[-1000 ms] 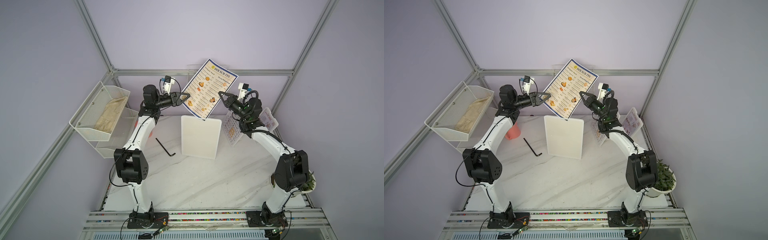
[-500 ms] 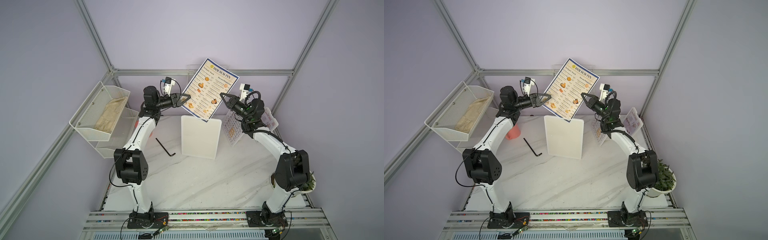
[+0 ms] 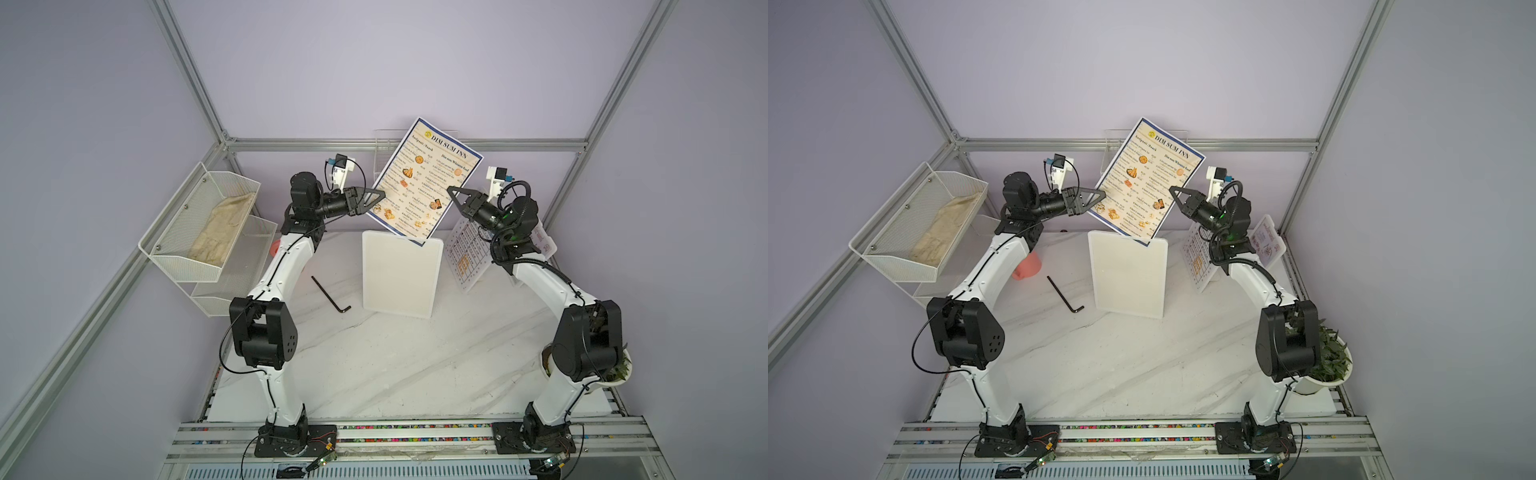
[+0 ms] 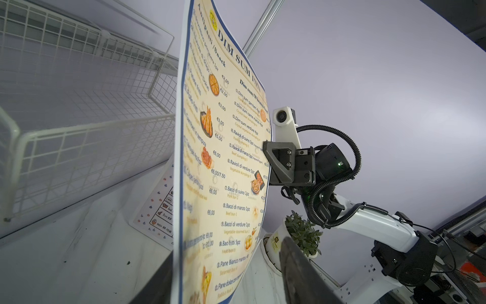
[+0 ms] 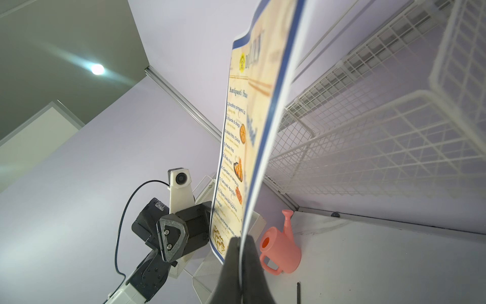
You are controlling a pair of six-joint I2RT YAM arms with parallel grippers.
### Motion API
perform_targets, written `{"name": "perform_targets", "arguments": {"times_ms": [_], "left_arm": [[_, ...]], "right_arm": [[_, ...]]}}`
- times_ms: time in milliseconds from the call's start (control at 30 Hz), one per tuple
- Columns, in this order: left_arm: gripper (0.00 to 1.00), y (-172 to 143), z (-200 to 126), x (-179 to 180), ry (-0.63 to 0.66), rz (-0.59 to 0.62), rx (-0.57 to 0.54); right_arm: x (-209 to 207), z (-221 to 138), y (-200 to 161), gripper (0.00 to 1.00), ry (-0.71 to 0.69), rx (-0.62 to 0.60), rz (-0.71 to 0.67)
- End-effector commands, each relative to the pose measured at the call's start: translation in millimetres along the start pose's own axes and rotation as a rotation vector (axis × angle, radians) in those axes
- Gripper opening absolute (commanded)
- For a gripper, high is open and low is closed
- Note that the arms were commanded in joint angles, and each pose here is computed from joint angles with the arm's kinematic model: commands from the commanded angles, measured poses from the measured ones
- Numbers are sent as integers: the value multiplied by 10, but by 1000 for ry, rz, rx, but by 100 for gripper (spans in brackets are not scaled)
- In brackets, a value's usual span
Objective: Insert the menus into the narrow rack
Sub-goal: Insert the menu into the narrow rack.
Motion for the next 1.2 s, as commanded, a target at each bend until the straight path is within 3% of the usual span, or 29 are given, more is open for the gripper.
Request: {"name": "perform_targets", "arguments": {"times_ms": [0, 467, 833, 1033, 1167], "left_arm": [[55, 106, -47, -302, -49, 70, -11], [54, 52, -46, -275, -44, 63, 12], [55, -32, -25, -121, 23, 35, 42], [72, -42, -2, 18, 95, 4, 71], [75, -43, 20, 63, 94, -12, 81]], "right_arm": [[157, -60, 50, 0, 60, 19, -53], [71, -86, 39, 0, 104, 134, -73], [18, -110, 53, 0, 108, 145, -74], [11, -99, 55, 0, 115, 148, -72], [4, -97, 49, 0, 117, 152, -69]]}}
Point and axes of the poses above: each gripper's point midway between its finger pads, its own z axis out along the fingers, its own x axis along the line the jaws close on, y = z × x, the point moved 6 cm from there along -z, back along the fingers, and after that the axes turned 3 degrees about z, right-handed, at the moved point
